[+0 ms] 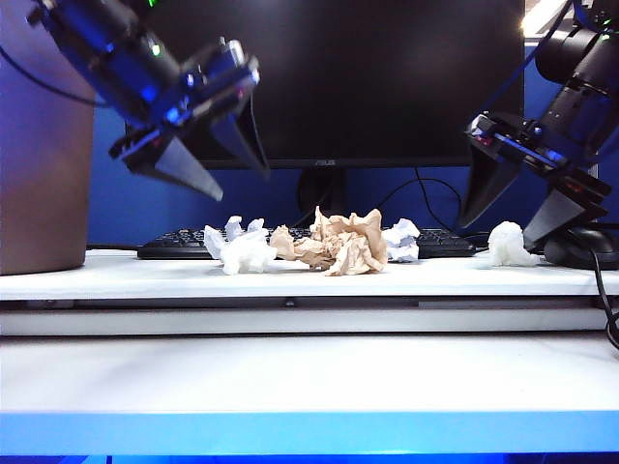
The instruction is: Pick up all paper balls from the table and place them in the pink trash can.
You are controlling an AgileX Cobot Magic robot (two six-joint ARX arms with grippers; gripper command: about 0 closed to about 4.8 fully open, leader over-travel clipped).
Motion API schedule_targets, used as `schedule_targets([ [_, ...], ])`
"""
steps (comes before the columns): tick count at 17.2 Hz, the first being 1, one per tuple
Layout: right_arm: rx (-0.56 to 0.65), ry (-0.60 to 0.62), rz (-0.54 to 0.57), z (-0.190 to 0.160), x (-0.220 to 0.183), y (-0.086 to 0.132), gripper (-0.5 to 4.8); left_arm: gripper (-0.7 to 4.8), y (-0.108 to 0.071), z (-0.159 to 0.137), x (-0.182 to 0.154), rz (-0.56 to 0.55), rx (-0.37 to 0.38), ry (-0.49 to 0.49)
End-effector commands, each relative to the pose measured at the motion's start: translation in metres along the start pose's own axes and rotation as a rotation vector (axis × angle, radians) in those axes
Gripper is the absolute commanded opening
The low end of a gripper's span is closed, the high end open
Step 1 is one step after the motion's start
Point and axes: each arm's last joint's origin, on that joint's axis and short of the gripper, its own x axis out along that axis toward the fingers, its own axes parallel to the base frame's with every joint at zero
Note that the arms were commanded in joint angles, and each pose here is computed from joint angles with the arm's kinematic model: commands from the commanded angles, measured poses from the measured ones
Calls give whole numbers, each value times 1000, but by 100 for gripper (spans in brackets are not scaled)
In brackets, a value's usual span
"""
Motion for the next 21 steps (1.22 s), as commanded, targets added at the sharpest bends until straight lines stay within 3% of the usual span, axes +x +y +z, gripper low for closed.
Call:
schedule_targets([
  [1, -12, -24, 5, 3, 3, 1, 427, 350, 3, -2, 4, 50, 2, 15],
  [4, -28, -46, 1, 6, 6, 3, 424, 350, 6, -2, 5, 146, 3, 3],
  [7, -38, -61, -12, 8, 10, 3, 283, 350, 8, 1, 4, 204, 25, -29],
  [10, -39, -60, -16, 9, 11, 2, 269, 350, 9, 1, 6, 258, 26, -35],
  [12, -43, -67, -19, 9, 11, 2, 176, 350, 12, 0, 9, 294, 25, -28],
  [13, -44, -70, -19, 10, 11, 2, 105, 350, 13, -1, 13, 298, 25, -25],
  [16, -43, -69, -14, 9, 11, 3, 3, 350, 16, -5, 26, 287, 25, -20],
  [21, -26, -65, 3, 9, 11, 3, -5, 350, 24, -12, 53, 287, 27, -22],
])
